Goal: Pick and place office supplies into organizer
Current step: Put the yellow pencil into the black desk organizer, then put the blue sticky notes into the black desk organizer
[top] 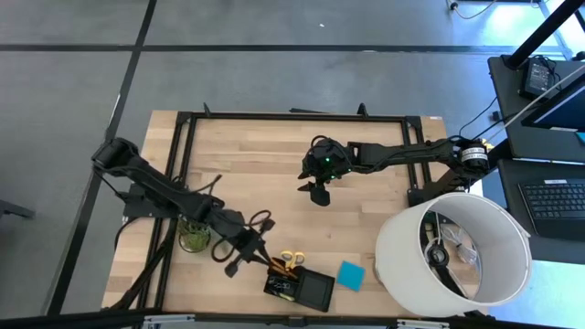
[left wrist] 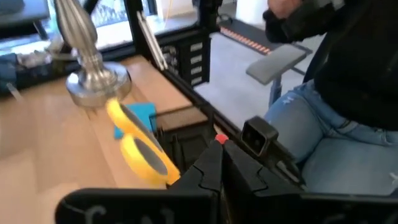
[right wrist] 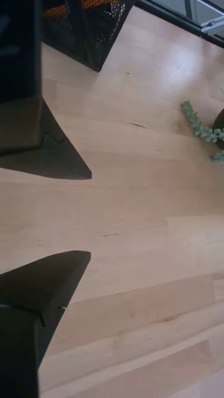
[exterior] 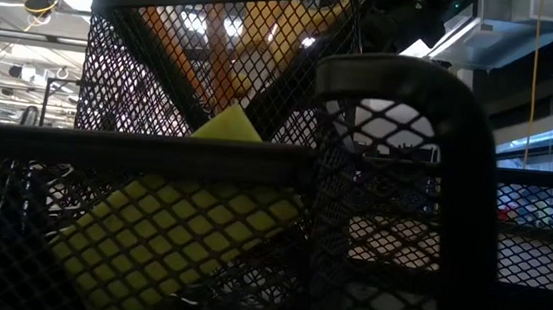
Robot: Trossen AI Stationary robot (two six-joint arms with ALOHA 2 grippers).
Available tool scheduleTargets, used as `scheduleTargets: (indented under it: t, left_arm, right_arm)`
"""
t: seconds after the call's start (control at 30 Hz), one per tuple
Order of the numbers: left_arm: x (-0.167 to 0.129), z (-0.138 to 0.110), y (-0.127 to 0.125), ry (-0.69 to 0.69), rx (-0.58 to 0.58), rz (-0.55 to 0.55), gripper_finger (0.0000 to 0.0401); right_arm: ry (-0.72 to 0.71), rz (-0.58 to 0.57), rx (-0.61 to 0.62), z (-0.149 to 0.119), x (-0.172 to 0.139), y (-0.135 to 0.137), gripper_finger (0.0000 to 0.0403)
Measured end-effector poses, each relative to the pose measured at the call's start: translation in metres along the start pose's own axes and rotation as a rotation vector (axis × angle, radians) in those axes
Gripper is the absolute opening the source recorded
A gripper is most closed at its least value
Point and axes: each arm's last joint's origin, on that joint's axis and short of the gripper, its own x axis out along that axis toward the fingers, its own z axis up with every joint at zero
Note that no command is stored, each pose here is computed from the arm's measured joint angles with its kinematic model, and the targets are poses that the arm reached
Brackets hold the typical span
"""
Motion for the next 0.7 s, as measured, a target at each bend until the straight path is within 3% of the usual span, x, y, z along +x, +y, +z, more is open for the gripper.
scheduleTargets:
  t: [0.37, 0.7]
  left_arm:
    - [0.019, -0.022, 0.003, 0.094, -0.082, 0.0, 0.0001]
    - [0.0, -0.015, 0.005, 0.143, -0.121, 0.029, 0.0002]
  right_arm:
    - [0.001, 0.0, 0.0, 0.0, 0.0, 0.0, 0.02]
    - [0.007, 0.0, 0.004, -0.001, 0.0, 0.0, 0.02]
